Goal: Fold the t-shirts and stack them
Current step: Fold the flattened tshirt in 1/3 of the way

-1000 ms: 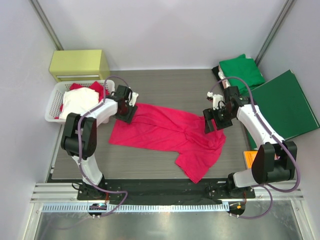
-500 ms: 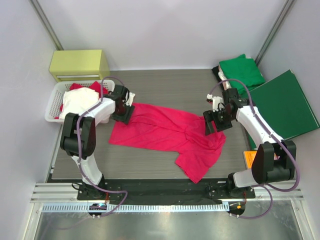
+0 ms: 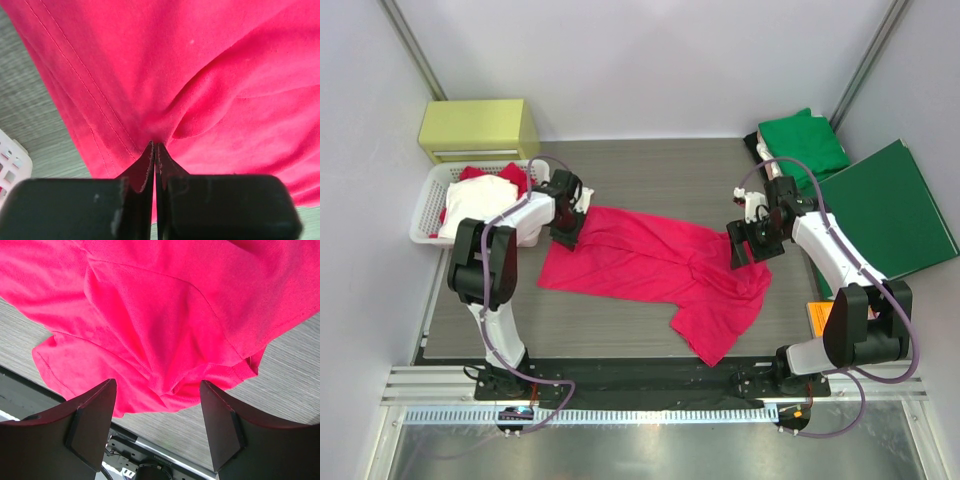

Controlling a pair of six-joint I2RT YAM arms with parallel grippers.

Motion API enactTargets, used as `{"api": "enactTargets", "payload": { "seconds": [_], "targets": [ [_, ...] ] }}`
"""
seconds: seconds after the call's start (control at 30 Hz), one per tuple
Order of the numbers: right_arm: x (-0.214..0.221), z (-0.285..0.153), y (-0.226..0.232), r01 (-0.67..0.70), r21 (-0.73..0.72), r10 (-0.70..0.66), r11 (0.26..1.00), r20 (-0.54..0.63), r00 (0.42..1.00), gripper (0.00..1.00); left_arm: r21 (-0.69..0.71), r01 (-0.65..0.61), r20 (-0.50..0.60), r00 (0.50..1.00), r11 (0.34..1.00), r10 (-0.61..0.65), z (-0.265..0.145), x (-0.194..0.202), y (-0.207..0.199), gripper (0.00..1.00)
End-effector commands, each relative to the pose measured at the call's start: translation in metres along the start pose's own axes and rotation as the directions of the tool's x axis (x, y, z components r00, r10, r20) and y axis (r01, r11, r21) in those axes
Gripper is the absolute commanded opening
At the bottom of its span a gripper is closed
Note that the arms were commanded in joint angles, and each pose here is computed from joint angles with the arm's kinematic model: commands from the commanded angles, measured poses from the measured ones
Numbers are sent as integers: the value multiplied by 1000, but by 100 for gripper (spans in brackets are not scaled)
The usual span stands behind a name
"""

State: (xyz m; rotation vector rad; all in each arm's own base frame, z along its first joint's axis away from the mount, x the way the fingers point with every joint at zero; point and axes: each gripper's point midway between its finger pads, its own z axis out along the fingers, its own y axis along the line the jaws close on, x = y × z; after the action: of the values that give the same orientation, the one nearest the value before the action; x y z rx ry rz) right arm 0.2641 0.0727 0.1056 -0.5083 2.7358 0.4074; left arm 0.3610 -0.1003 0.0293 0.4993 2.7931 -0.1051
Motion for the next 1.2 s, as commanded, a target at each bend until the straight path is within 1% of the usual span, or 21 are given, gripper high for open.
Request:
{"api": "enactTargets", "payload": {
  "seconds": [0.0, 0.03, 0.07, 0.1, 0.2, 0.23, 0.27, 0.4, 0.6, 0.7, 0.8, 0.93, 1.0, 1.03, 1.1, 1.13, 1.17],
  "targets": [
    [-7, -2, -1, 31, 12, -32, 999, 30, 999, 73, -1, 0, 19, 1000, 1000, 0, -11, -9, 2, 10],
    [-6, -1, -1, 33, 9, -33, 999, 25, 999, 73, -19, -2, 19, 1000, 1000, 2, -11, -7, 5, 19],
    [-6, 0, -1, 31, 9, -31, 999, 23, 999, 73, -26, -2, 25, 1000, 1000, 2, -12, -7, 7, 29],
    [-6, 0, -2, 33, 9, -33, 999, 24, 999, 73, -33, -7, 44, 999, 999, 8, -18, -9, 8, 45],
    [-4, 2, -2, 33, 10, -33, 999, 20, 999, 73, -49, -11, 70, 997, 999, 14, -26, -10, 10, 55],
    [-4, 2, -2, 33, 9, -33, 999, 19, 999, 73, -48, -9, 67, 998, 999, 13, -25, -8, 10, 56],
    [-4, 3, -2, 30, 10, -30, 1000, 20, 999, 72, -82, -9, 63, 998, 997, 14, -26, -7, 16, 56],
    [-7, 1, -1, 34, 5, -34, 999, 29, 999, 72, -93, -8, 31, 999, 996, 11, -18, -4, 19, 57],
    [0, 3, -5, 46, 23, -46, 999, 15, 999, 72, -120, -8, 27, 1000, 993, 12, -17, -4, 24, 57],
    [0, 3, -5, 47, 25, -48, 999, 14, 999, 72, -106, -2, 8, 1000, 994, 3, -10, 0, 22, 57],
    [-2, 1, -6, 52, 35, -53, 998, 19, 998, 72, -69, 3, -7, 1000, 998, -4, -3, 1, 15, 55],
    [0, 0, -9, 63, 53, -64, 997, 14, 998, 72, -62, 6, -17, 1000, 998, -7, -1, -1, 15, 52],
    [1, 0, -9, 62, 54, -63, 997, 12, 998, 72, -58, 5, -16, 1000, 998, -6, 0, -2, 14, 48],
    [1, 0, -9, 62, 52, -63, 997, 12, 998, 72, -56, 6, -19, 1000, 998, -7, 0, -1, 14, 38],
    [2, 0, -9, 60, 50, -61, 997, 10, 998, 72, -53, 6, -21, 1000, 999, -7, 1, 0, 13, 24],
    [2, 1, -8, 62, 48, -62, 997, 10, 998, 72, -53, 6, -21, 1000, 999, -7, 1, 0, 13, 10],
    [3, 2, -8, 58, 42, -58, 997, 3, 998, 72, -53, 6, -21, 1000, 999, -7, 0, 0, 13, 5]
  ]
}}
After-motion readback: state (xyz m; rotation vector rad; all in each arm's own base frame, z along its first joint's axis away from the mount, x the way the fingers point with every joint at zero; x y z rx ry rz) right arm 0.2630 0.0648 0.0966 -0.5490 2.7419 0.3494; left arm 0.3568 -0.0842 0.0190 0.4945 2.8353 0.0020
